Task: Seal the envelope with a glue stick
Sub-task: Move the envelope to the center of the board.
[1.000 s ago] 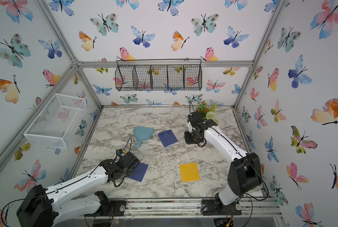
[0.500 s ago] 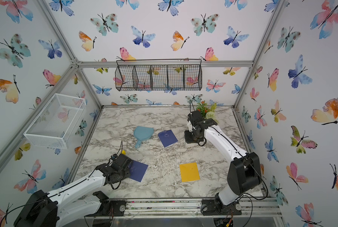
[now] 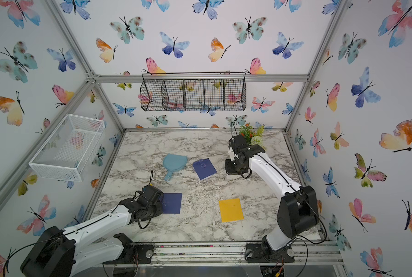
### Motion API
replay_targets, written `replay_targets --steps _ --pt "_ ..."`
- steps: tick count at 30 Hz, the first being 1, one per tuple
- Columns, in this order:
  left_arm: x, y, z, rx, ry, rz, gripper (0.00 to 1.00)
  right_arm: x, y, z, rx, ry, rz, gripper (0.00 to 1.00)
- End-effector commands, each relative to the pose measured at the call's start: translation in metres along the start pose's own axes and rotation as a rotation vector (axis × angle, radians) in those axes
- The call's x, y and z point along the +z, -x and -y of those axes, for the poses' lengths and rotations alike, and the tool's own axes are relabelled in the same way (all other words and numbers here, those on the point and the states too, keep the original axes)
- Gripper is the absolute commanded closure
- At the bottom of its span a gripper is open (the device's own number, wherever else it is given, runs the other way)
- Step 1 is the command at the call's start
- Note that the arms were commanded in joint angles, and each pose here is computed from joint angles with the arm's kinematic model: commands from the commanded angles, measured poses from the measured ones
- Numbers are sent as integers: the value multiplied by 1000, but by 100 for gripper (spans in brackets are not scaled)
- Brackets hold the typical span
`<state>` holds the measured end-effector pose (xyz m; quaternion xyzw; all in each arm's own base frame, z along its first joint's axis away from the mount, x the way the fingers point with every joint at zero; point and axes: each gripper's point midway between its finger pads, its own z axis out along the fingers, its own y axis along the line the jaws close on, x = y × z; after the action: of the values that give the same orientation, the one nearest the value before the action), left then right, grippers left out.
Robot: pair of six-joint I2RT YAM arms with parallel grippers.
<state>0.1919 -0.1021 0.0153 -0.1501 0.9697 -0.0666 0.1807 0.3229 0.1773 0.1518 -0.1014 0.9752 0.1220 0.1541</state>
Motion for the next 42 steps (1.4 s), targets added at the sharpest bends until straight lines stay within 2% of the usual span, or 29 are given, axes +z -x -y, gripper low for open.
replay_targets --steps 1,5,11,18,22,29,42 --pt "5 -10 -4 32 15 -53 89 -6 5 -1 -2 4 10 98" --pt "2 -7 8 97 -19 -43 92 -10 5 -2 0 8 16 98" --pt "-8 -9 61 352 -151 -24 92 -14 5 -2 8 8 21 98" --pt "-4 -42 128 689 -284 -34 97 -23 5 -3 27 13 39 98" --pt "-1 -64 151 826 -341 -53 98 -27 1 -2 36 9 27 98" --pt "-4 -81 157 874 -451 -76 98 -21 -21 -11 62 43 -36 98" --pt "-9 -102 160 832 -549 -195 100 22 -102 -81 73 96 -198 98"
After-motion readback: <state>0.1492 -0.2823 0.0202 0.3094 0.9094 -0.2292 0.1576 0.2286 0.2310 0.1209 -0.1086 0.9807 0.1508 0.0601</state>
